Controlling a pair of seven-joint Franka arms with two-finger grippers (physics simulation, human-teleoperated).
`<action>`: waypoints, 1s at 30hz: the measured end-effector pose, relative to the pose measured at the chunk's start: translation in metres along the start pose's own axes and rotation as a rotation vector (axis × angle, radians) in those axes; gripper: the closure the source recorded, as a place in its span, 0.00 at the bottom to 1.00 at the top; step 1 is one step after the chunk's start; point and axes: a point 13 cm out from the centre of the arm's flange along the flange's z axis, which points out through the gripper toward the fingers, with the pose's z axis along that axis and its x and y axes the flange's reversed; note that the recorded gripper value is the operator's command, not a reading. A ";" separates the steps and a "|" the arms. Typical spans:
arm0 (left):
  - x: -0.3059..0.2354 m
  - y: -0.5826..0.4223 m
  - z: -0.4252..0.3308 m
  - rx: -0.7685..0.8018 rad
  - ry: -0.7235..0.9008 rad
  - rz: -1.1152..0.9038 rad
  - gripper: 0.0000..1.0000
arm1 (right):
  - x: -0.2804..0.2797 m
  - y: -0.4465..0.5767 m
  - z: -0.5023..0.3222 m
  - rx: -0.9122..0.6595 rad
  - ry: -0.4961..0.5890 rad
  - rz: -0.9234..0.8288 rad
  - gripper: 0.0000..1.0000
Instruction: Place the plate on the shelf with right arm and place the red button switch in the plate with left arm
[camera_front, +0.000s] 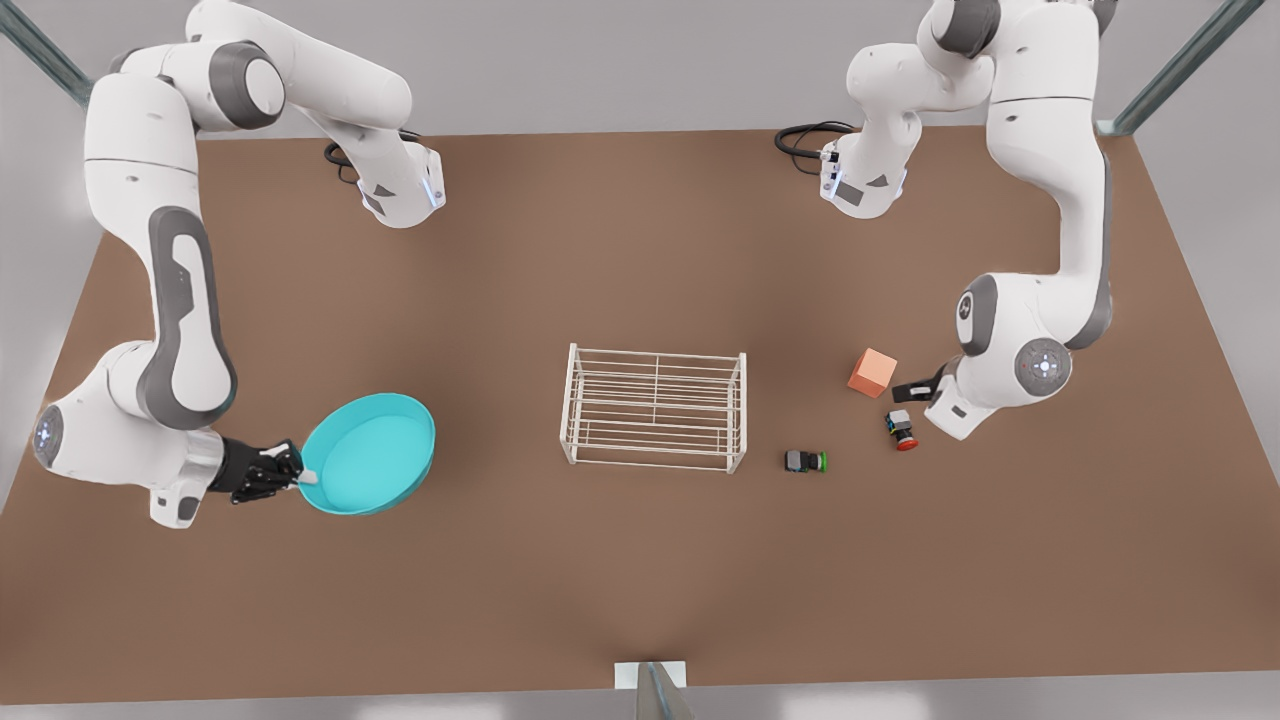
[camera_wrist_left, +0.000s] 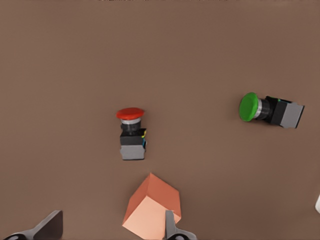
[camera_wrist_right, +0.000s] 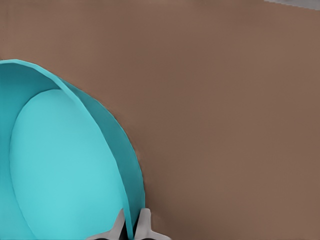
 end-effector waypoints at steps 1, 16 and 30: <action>-0.004 0.000 0.011 0.008 -0.009 -0.006 0.00 | -0.017 0.025 0.002 -0.019 -0.005 -0.030 0.79; -0.028 0.002 0.121 0.027 -0.085 -0.026 0.00 | -0.146 0.358 0.142 -0.212 0.010 -0.167 0.79; -0.046 0.004 0.135 0.034 -0.151 -0.030 0.23 | -0.130 0.372 0.226 -0.119 0.043 -0.034 0.13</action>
